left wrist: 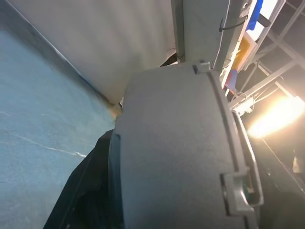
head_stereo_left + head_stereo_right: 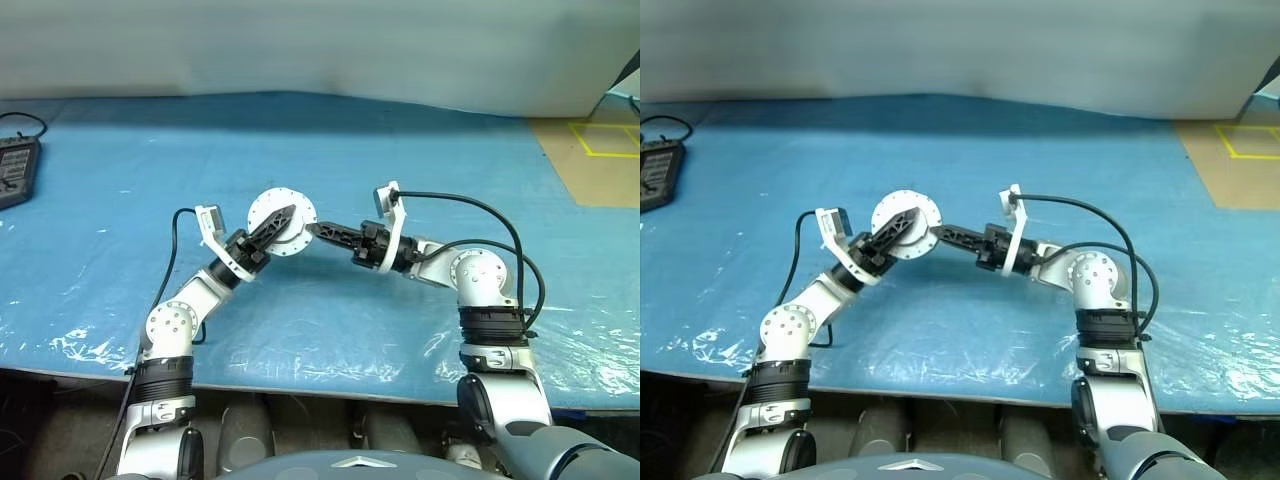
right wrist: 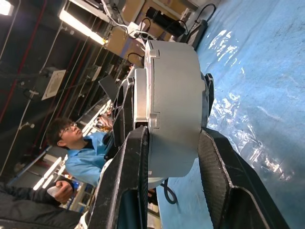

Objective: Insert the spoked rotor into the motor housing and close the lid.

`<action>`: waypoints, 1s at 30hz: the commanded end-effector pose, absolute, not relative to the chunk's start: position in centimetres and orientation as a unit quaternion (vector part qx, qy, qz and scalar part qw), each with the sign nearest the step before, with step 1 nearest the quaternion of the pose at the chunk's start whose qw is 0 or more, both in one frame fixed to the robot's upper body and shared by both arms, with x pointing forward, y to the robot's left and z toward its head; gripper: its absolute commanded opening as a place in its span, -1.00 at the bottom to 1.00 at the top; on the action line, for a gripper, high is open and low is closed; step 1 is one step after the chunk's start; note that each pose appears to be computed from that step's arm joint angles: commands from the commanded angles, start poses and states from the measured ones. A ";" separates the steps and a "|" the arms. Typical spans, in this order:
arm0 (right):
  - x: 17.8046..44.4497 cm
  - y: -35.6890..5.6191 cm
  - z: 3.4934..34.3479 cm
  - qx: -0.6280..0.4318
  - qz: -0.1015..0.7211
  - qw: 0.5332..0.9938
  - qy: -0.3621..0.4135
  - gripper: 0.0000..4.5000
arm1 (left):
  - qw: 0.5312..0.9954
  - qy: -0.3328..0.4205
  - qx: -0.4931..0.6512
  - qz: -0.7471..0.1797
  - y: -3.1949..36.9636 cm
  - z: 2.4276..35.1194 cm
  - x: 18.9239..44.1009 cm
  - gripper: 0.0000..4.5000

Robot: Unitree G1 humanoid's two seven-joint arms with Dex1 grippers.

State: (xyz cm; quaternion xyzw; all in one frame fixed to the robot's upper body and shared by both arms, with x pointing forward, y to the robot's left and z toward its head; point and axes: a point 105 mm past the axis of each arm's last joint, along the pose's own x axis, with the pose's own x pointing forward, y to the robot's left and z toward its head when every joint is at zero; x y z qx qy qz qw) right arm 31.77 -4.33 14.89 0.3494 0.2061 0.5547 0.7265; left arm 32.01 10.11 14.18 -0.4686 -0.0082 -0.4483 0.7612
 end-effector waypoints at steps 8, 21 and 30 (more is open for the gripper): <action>38.5 -7.1 15.8 0.312 0.403 0.855 0.094 0.41 | 0.840 -0.046 -0.436 -0.320 12.8 12.9 35.2 0.20; 39.1 -9.8 14.2 0.292 0.351 0.885 0.092 0.41 | 0.880 -0.128 -0.454 0.055 26.1 13.4 43.4 0.20; 38.8 -9.9 13.9 0.285 0.344 0.890 0.092 0.42 | 0.892 -0.063 -0.432 0.114 27.3 12.1 44.7 0.31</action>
